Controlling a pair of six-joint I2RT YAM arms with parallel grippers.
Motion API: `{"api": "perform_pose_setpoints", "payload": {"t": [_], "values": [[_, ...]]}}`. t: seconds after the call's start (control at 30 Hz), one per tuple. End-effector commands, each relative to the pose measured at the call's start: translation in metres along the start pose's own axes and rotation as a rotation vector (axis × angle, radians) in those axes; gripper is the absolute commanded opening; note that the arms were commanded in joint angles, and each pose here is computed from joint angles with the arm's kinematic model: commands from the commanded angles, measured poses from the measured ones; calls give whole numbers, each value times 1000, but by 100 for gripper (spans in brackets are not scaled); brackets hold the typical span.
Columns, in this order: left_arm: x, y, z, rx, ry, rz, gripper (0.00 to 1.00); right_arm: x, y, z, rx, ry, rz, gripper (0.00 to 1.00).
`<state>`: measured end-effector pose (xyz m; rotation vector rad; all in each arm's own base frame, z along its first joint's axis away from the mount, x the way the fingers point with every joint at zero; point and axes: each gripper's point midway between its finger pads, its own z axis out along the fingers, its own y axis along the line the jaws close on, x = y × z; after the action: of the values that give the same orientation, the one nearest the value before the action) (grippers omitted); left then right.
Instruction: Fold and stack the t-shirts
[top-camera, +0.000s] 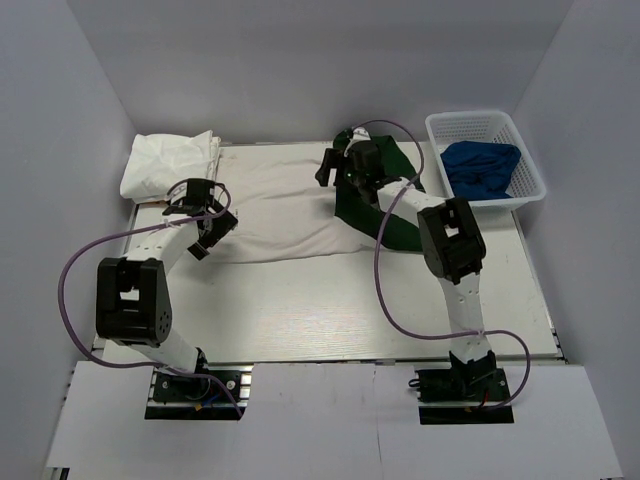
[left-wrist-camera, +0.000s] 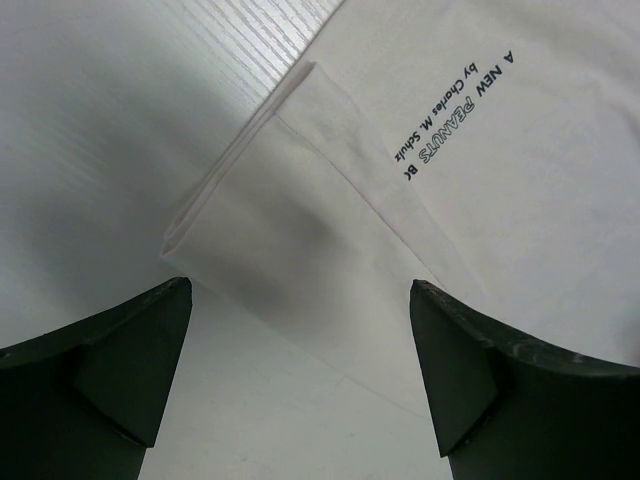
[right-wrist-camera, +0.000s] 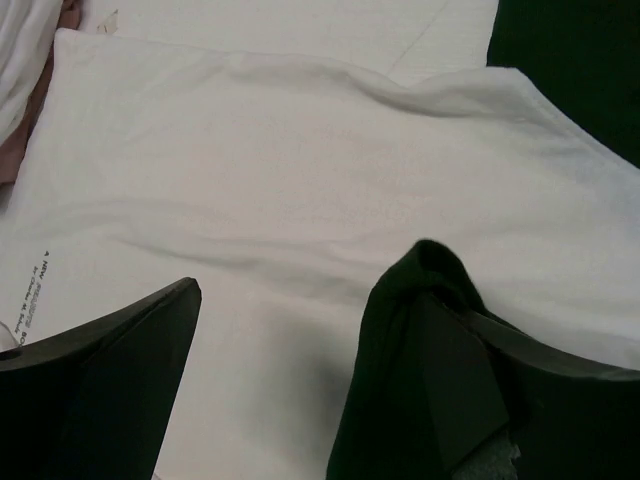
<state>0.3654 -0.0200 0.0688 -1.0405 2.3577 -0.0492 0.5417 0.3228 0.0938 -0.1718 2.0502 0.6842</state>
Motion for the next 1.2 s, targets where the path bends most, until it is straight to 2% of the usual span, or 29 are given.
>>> {"api": "perform_pose_setpoints", "payload": {"t": [0.0, 0.07, 0.13, 0.17, 0.2, 0.23, 0.27, 0.3, 0.4, 0.53, 0.63, 0.73, 0.87, 0.97, 1.0, 1.03, 1.1, 1.17], "values": [[-17, -4, -22, 25, -62, 18, 100, -32, -12, -15, 133, -44, -49, 90], [-20, -7, -23, 32, -68, 16, 100, -27, -27, -45, 218, -22, -30, 90], [-22, -12, -23, 50, -66, 26, 100, -56, -22, -82, 253, -95, -44, 90], [-19, -15, -24, 65, -49, 27, 100, -14, -43, -92, 307, -16, -46, 90], [-18, -18, -22, 73, -37, 28, 100, -26, -37, -111, 301, -45, -57, 90], [-15, -24, -18, 96, -22, 37, 100, -3, -42, -125, 310, 3, -67, 90], [-13, -25, -19, 105, -12, 37, 100, -6, -40, -135, 301, -1, -64, 90], [-11, -28, -15, 115, -1, 38, 100, 15, -45, -141, 315, 62, -66, 90], [-4, -37, -8, 160, 29, 38, 100, 43, -52, -150, 327, 151, -47, 90], [11, -33, 7, 152, 77, 55, 100, 56, -73, -145, 395, 193, -13, 90], [18, -18, 18, 83, 85, 63, 100, 54, -87, -133, 415, 189, 18, 90], [26, -2, 25, 31, 91, 71, 100, 44, -96, -120, 388, 166, 31, 90], [28, -2, 30, 22, 100, 73, 100, 51, -101, -100, 310, 183, 66, 90], [29, -1, 33, 15, 106, 75, 100, 51, -103, -91, 284, 176, 85, 84], [29, -1, 33, 15, 106, 75, 100, 52, -93, -86, 218, 183, 98, 80], [27, -4, 32, 22, 100, 73, 100, 49, -91, -86, 209, 173, 99, 72], [25, -3, 32, 15, 92, 73, 100, 41, -92, -85, 204, 145, 100, 67], [27, -1, 34, 8, 98, 75, 100, 33, -91, -84, 198, 127, 99, 58]]}}
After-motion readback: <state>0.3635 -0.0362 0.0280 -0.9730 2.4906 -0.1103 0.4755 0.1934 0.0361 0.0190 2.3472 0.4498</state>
